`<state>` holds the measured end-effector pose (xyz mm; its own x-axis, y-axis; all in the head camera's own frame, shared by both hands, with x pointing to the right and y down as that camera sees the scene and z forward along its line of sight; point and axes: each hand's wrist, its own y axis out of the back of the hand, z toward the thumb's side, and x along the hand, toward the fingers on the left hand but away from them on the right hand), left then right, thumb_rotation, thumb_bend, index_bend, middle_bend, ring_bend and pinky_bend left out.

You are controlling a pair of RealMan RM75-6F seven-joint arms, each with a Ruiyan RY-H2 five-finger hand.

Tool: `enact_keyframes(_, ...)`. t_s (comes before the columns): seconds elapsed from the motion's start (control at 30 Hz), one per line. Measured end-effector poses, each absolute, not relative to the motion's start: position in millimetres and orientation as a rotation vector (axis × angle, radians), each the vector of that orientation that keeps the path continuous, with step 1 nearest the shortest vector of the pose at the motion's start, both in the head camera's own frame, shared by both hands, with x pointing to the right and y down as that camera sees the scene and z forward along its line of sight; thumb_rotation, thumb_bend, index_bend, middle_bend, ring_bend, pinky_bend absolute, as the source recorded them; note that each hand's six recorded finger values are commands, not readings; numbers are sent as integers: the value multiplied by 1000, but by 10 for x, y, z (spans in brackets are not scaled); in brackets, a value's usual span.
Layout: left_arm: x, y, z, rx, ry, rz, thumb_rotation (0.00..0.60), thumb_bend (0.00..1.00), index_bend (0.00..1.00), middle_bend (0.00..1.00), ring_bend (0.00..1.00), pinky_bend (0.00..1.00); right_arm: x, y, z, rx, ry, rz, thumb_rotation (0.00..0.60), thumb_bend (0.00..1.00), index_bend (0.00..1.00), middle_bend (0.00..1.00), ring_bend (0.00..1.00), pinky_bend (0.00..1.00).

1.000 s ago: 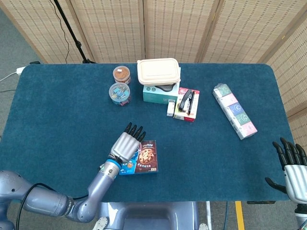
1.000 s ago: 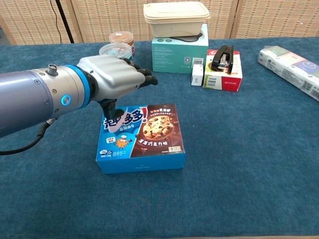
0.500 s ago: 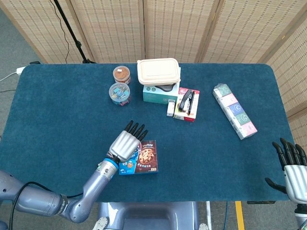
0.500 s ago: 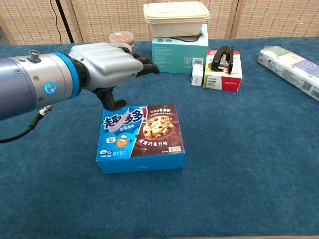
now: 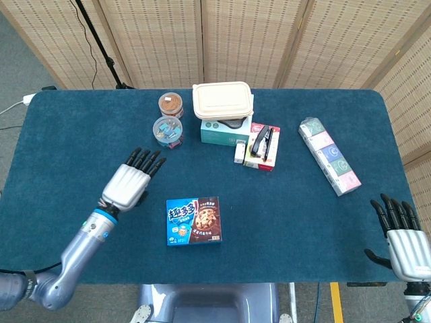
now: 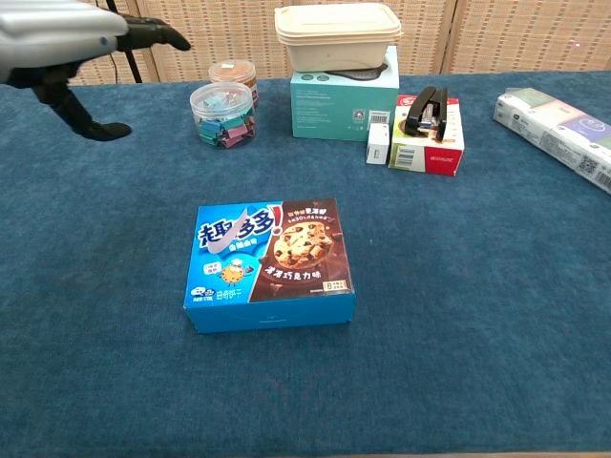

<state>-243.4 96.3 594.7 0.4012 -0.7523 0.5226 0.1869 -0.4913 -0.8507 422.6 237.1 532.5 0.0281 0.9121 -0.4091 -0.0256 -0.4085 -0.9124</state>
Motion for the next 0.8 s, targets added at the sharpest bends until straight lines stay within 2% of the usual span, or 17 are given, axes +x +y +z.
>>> enact_keyframes(0.2,-3080,1000,5823,-1743,618,-1270,600,334,0,0,0,0,4068,2288,5514,-1590,-839,1465,600,0,79,0,0,0)
enact_keyframes(0.4,-3769,1237,5649,-1717,777,-1320,600,334,0,0,0,0,3737,2138,5644,-1715,-737,1374,600,6,99,0,0,0)
enact_keyframes(0.5,-4047,1374,5563,-1703,888,-1341,600,334,0,0,0,0,3533,2066,5691,-1781,-687,1322,600,124,129,0,0,0)
enact_keyframes(0.67,-4405,1634,5473,-1729,1053,-1379,600,334,0,0,0,0,3101,1963,5769,-1899,-593,1221,600,468,203,0,0,0)
enact_keyframes(0.8,-4520,1711,5345,-1714,1104,-1361,600,334,0,0,0,0,2704,1863,5839,-1960,-518,1137,600,632,233,0,0,0)
